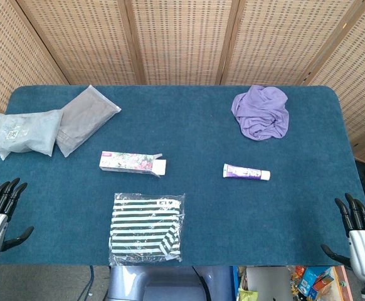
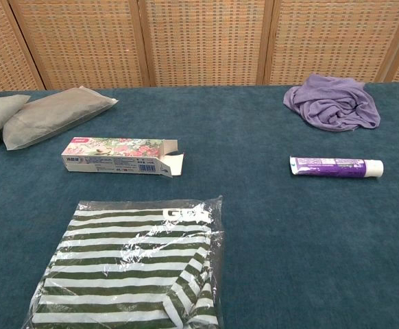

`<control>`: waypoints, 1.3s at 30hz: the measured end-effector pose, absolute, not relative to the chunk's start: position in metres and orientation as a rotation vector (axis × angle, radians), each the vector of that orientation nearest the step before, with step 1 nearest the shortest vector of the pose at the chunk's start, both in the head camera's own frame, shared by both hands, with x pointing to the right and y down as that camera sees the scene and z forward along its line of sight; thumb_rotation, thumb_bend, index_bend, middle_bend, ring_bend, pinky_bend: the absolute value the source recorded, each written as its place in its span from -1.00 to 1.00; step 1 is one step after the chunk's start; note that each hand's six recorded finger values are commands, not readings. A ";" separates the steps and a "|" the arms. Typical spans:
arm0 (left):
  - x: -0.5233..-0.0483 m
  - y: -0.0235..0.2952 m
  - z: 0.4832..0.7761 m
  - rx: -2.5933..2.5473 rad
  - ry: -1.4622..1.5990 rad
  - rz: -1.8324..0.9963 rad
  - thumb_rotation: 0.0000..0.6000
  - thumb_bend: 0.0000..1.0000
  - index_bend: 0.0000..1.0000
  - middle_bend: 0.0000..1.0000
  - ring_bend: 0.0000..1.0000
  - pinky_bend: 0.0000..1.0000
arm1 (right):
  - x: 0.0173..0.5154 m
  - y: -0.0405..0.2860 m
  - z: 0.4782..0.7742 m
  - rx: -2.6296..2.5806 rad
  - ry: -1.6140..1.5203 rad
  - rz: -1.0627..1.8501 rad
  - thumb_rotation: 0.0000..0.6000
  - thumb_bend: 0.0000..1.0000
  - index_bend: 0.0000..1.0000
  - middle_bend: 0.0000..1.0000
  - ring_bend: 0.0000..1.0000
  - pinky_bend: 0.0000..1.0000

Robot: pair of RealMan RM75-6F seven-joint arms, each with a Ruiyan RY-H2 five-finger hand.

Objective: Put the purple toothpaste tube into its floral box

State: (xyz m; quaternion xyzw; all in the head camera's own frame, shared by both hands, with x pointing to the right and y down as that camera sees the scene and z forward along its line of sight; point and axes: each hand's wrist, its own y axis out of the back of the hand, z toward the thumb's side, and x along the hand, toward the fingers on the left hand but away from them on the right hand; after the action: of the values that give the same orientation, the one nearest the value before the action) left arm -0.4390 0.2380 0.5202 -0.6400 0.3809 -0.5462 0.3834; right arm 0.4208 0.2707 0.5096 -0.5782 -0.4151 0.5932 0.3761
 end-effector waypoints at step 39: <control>-0.454 0.210 0.545 -1.580 1.007 -1.505 1.00 -0.51 -1.00 -1.00 -1.00 -1.00 | 0.260 0.083 0.691 -1.815 -0.859 1.539 1.00 -0.70 -0.34 -0.33 -0.54 -0.48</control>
State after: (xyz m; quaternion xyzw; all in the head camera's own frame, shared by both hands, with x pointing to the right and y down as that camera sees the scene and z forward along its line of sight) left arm -0.4535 0.2104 0.5454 -0.6132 0.3907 -0.5842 0.3606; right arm 0.2604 0.0831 0.6911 -0.6841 -0.3239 0.5800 0.3010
